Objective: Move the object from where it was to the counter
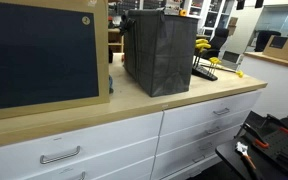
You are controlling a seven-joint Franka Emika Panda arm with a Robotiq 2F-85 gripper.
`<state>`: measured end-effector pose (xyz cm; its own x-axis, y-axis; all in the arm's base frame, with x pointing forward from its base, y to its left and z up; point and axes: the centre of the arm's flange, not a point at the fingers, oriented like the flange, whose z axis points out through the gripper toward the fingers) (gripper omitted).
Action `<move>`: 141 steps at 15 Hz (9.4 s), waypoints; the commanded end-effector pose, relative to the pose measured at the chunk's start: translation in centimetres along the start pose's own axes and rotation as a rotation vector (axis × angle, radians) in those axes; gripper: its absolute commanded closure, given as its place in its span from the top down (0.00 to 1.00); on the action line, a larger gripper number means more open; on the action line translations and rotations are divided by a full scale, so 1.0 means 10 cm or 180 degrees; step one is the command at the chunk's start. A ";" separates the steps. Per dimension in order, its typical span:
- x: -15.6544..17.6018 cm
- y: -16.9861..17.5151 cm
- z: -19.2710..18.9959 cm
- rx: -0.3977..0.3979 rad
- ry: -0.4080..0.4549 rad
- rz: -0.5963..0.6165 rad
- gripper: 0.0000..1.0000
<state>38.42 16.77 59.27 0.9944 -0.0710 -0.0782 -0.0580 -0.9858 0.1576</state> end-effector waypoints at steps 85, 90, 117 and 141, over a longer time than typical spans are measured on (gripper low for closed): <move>2.75 1.60 0.99 0.0464 0.0148 0.4145 1.00; 2.86 1.43 1.20 0.0360 0.0220 0.4299 1.00; 3.08 1.09 1.19 0.0508 0.0105 0.4341 1.00; 2.99 1.04 1.32 0.0460 -0.0049 0.4323 0.06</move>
<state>67.12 1.57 44.35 0.1481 -0.9870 0.0618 -0.9890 -0.1476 0.0139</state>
